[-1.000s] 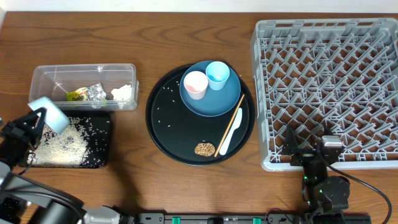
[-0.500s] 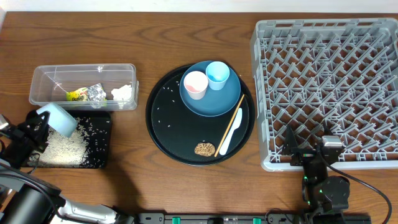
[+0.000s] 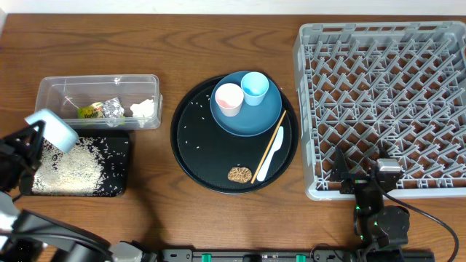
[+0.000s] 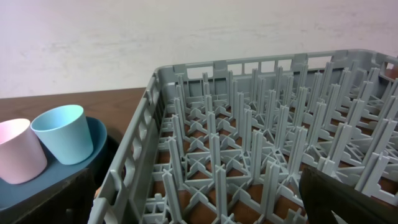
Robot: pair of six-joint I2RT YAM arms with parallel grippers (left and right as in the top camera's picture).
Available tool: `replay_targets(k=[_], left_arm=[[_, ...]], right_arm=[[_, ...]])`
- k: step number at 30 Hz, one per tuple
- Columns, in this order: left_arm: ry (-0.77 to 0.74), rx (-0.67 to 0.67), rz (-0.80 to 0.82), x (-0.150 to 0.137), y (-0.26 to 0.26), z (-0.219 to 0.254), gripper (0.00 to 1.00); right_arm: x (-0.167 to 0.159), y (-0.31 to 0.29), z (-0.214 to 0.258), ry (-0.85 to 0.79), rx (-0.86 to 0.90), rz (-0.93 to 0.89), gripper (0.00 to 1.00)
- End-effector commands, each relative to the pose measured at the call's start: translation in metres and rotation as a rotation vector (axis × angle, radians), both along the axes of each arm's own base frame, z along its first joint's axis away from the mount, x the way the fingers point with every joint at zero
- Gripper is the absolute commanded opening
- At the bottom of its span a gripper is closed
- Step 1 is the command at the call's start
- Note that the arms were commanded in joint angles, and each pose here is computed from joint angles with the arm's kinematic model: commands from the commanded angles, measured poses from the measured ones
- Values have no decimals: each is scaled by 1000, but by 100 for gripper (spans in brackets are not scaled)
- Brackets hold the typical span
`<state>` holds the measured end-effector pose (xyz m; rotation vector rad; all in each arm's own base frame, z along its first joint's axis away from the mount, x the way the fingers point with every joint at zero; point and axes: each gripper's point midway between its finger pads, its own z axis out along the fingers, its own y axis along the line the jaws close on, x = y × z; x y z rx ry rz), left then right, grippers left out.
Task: Sort waste into correct bins and load items into the dishwasher rack
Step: 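Tilt the bowl with the left gripper to pour rice onto the flat tray, then carry the empty bowl back and set it on the round tray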
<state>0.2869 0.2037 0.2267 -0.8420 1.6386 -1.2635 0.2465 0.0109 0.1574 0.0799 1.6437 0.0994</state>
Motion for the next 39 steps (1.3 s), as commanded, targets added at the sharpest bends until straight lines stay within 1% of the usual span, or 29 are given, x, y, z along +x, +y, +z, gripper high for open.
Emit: replay_targets(k=[1, 5, 11, 15, 18, 22, 26, 29, 34, 36, 39], left_arm=[[23, -40, 10, 1, 4, -3, 6], [66, -88, 21, 1, 5, -15, 6], [60, -97, 4, 3, 0, -13, 6], [71, -37, -47, 16, -20, -8, 6], [114, 41, -98, 32, -47, -8, 6], [144, 172, -195, 53, -98, -1, 6], [145, 292, -291, 64, -155, 11, 6], [171, 385, -354, 66, -197, 10, 6], [255, 539, -465, 61, -261, -12, 6], [295, 630, -490, 58, -281, -24, 6], [371, 793, -479, 52, -297, -44, 6]], right_arm=[[0, -1, -2, 5, -14, -7, 99], [0, -1, -2, 5, -14, -7, 99], [0, -1, -2, 5, -14, -7, 99], [0, -1, -2, 5, -14, -7, 99], [0, -1, -2, 5, -14, -7, 99], [0, -1, -2, 5, -14, -7, 99], [0, -1, -2, 5, -14, -7, 99], [0, -1, -2, 5, -14, -7, 99], [0, -1, -2, 5, -14, -7, 99], [0, -1, -2, 5, -14, -7, 99], [0, -1, -2, 5, -14, -7, 99]])
